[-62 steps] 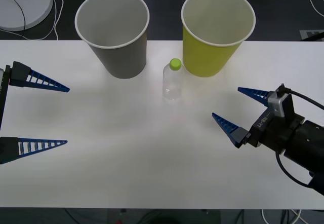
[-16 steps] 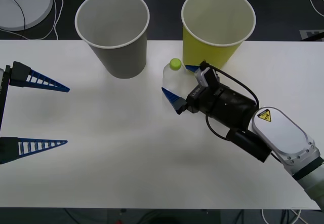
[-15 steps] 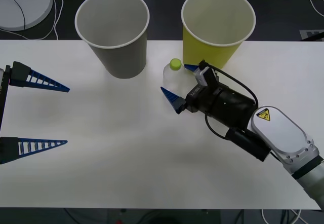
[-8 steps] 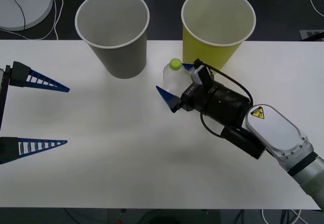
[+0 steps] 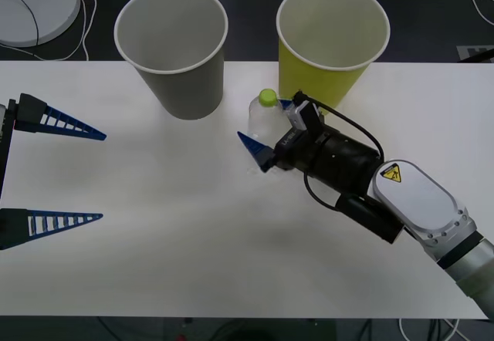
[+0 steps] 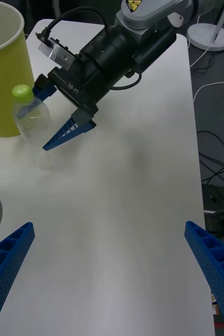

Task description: Put the can into the green bin and the plastic bottle into the gray bin

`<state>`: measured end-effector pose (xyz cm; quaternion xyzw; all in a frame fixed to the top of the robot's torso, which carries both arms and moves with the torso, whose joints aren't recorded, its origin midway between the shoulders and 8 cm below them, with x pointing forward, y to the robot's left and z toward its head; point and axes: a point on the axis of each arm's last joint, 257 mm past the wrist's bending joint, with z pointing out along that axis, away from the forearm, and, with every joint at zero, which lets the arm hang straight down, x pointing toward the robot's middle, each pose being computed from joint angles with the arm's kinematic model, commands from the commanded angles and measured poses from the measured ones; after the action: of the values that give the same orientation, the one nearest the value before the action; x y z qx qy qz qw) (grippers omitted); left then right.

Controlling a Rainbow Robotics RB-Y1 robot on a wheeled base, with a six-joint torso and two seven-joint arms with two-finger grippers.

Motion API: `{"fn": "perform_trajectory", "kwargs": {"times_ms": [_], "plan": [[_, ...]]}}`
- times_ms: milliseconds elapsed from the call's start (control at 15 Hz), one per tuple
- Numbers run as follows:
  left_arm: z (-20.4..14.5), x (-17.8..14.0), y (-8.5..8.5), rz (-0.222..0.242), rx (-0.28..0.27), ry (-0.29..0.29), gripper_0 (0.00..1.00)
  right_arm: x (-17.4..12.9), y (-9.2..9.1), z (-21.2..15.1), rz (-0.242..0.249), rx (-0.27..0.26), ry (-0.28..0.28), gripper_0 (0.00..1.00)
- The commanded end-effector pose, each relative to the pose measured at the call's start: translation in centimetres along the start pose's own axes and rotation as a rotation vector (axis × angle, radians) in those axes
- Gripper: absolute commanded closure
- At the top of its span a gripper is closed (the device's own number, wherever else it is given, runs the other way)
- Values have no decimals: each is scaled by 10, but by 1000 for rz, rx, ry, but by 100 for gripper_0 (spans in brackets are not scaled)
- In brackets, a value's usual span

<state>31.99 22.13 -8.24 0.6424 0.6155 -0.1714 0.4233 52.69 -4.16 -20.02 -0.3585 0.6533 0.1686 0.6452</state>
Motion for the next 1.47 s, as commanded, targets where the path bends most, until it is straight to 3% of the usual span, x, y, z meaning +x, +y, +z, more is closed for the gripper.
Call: {"fn": "perform_trajectory", "kwargs": {"times_ms": [67, 867, 1467], "plan": [[0, 0, 0, 0, 0, 0, 0, 0, 0, 0, 1, 0, 1, 100], [0, 0, 0, 0, 0, 0, 0, 1, -2, -1, 3, 4, 3, 100], [0, 0, 0, 0, 0, 0, 0, -24, 2, -13, -23, -13, -43, 100]]}}
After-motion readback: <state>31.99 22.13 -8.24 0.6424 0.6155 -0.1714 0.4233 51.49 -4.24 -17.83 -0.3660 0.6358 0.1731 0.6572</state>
